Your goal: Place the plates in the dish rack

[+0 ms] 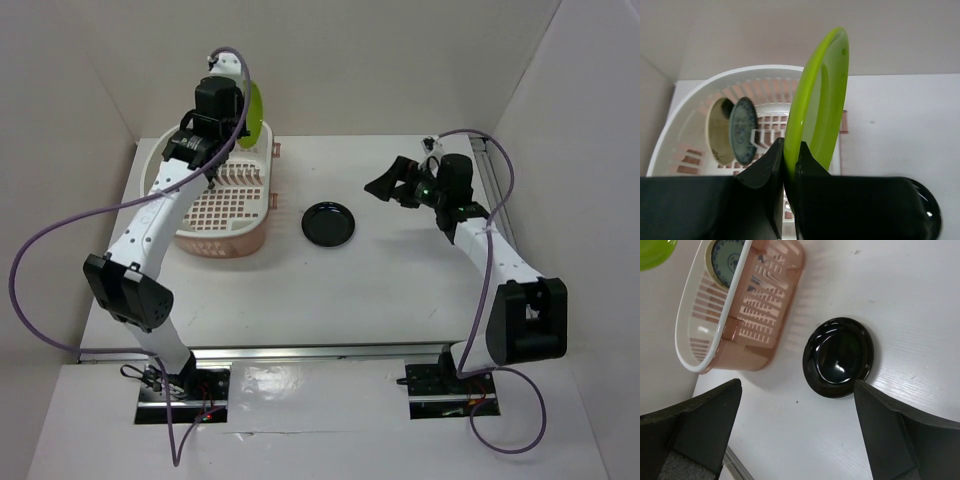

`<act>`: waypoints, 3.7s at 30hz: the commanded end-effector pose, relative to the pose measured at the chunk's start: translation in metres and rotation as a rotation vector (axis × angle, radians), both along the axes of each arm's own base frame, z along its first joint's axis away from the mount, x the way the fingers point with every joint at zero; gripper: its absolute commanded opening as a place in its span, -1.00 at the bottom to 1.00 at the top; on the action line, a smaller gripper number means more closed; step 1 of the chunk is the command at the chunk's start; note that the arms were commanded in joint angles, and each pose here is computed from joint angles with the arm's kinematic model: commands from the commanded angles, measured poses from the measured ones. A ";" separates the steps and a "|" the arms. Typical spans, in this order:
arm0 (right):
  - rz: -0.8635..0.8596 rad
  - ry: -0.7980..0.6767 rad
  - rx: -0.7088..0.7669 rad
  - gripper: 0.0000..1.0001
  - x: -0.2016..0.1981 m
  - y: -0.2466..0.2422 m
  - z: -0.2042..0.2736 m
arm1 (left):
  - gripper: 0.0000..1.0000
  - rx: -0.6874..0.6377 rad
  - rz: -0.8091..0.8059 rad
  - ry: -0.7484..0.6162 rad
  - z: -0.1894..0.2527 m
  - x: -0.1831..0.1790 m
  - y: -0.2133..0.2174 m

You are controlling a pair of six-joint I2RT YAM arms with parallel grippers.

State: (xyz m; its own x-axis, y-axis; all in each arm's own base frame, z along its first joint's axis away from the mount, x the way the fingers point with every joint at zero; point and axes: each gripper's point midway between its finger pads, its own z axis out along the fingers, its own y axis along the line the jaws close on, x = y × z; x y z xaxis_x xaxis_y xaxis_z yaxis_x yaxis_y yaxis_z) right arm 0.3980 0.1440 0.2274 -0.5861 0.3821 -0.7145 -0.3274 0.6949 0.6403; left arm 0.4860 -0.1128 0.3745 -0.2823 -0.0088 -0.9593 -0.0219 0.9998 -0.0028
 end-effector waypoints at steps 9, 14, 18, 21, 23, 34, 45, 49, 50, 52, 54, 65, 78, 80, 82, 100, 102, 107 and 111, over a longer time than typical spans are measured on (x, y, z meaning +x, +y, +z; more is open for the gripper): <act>0.116 -0.060 -0.003 1.00 0.002 0.043 0.005 | -1.00 0.333 0.276 0.000 -0.034 0.045 0.056; 0.129 -0.060 -0.003 1.00 0.002 0.048 0.003 | -1.00 0.355 0.289 0.039 -0.058 0.056 0.059; 0.129 -0.051 -0.004 1.00 0.003 0.048 -0.001 | -1.00 0.359 0.325 0.055 -0.070 0.064 0.078; 0.137 -0.041 -0.002 1.00 0.003 0.049 -0.002 | -1.00 0.339 0.332 0.068 -0.080 0.069 0.082; 0.137 -0.043 -0.002 1.00 0.006 0.050 -0.001 | -1.00 0.329 0.354 0.077 -0.084 0.069 0.092; 0.168 -0.020 -0.003 1.00 0.014 0.055 -0.007 | -1.00 0.324 0.375 0.165 -0.136 0.083 0.098; 0.188 -0.009 -0.004 1.00 0.017 0.058 -0.011 | -1.00 0.304 0.391 0.215 -0.161 0.092 0.103; 0.188 -0.007 -0.004 1.00 0.020 0.058 -0.012 | -1.00 0.307 0.390 0.223 -0.166 0.093 0.103; 0.188 -0.007 -0.004 1.00 0.020 0.058 -0.012 | -1.00 0.306 0.399 0.225 -0.166 0.093 0.109; 0.196 0.002 -0.002 1.00 0.019 0.059 -0.015 | -1.00 0.302 0.401 0.231 -0.171 0.094 0.108; 0.196 0.002 -0.002 1.00 0.019 0.059 -0.015 | -1.00 0.298 0.393 0.231 -0.172 0.094 0.107; 0.196 0.002 -0.002 1.00 0.019 0.059 -0.015 | -1.00 0.288 0.368 0.273 -0.194 0.098 0.101; 0.226 -0.014 0.003 1.00 0.017 0.062 -0.013 | -0.81 0.245 0.339 0.320 -0.213 0.096 0.102; 0.226 -0.014 0.003 1.00 0.017 0.062 -0.013 | -0.75 0.231 0.343 0.321 -0.213 0.097 0.105; 0.234 -0.014 0.007 1.00 0.015 0.063 -0.012 | -0.73 0.231 0.343 0.321 -0.213 0.097 0.105; 0.270 -0.032 0.028 1.00 0.009 0.067 -0.008 | 0.13 0.137 0.313 0.284 -0.189 0.101 0.106; 0.270 -0.032 0.028 1.00 0.009 0.067 -0.008 | 0.24 0.129 0.303 0.277 -0.185 0.101 0.104; 0.202 0.004 0.000 1.00 0.018 0.060 -0.018 | 0.33 0.080 0.242 0.246 -0.163 0.098 0.092; 0.179 0.017 -0.019 1.00 0.021 0.057 -0.025 | 0.34 0.026 0.168 0.213 -0.133 0.089 0.079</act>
State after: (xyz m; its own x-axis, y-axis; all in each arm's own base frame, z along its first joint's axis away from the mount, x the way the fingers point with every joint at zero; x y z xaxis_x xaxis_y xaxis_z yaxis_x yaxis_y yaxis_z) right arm 0.4064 0.1997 0.1887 -0.7101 0.2596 -0.6545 -0.3973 0.6197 0.6768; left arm 0.5764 -0.0217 0.1632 -0.6065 0.0020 -0.7951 -0.2119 0.9634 0.1641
